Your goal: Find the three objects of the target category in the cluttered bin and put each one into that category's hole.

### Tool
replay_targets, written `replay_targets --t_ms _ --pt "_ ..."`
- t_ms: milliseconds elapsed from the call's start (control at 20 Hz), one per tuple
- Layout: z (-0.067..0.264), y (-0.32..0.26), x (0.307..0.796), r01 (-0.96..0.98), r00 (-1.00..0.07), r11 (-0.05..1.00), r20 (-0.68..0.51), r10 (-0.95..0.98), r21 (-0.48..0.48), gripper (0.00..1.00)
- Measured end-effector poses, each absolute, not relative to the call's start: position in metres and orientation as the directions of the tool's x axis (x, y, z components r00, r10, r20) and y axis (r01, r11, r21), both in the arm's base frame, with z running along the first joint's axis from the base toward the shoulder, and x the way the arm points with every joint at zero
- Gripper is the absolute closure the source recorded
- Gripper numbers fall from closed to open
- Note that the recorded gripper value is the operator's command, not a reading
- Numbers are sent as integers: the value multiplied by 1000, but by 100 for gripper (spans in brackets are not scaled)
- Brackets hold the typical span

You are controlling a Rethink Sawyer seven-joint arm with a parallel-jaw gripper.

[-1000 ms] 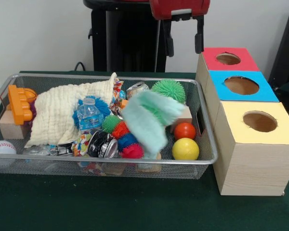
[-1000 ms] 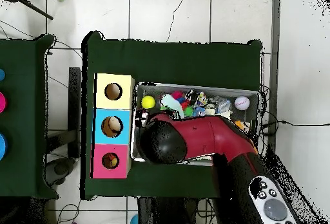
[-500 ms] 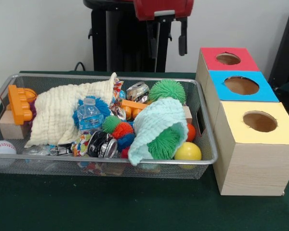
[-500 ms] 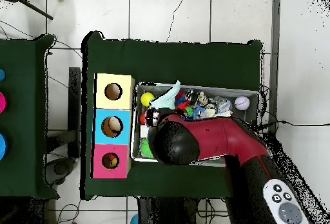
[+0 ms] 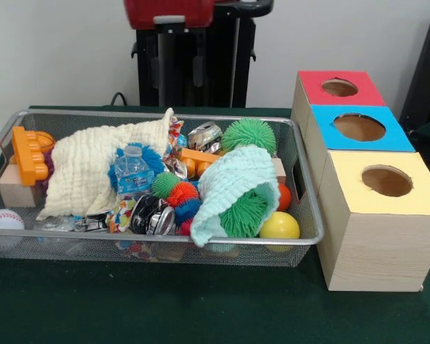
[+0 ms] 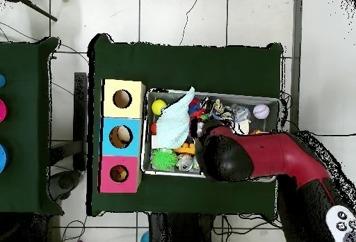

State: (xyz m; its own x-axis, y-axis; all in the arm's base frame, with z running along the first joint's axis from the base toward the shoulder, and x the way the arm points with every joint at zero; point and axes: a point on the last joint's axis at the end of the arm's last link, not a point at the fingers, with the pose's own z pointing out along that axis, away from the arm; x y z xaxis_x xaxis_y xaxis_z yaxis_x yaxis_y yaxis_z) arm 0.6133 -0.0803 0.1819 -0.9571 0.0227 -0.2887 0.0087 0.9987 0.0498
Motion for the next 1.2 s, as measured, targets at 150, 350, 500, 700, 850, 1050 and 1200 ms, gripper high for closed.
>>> replay_targets --t_ms 150,350,500,700,850,1050,1200 --pt "178 -93 611 4 -956 999 -291 17 45 0" --pt "164 -111 604 -11 -957 999 -289 1 40 0" --pt "149 -120 595 -40 -960 999 -279 -33 19 0" --pt "134 -118 587 -93 -959 996 -269 -92 -9 0" --pt "121 -112 580 -145 -955 989 -256 -149 -35 0" --pt "102 -101 572 -212 -946 976 -240 -219 -55 0" --pt "89 -96 566 -252 -938 966 -229 -259 -61 0"
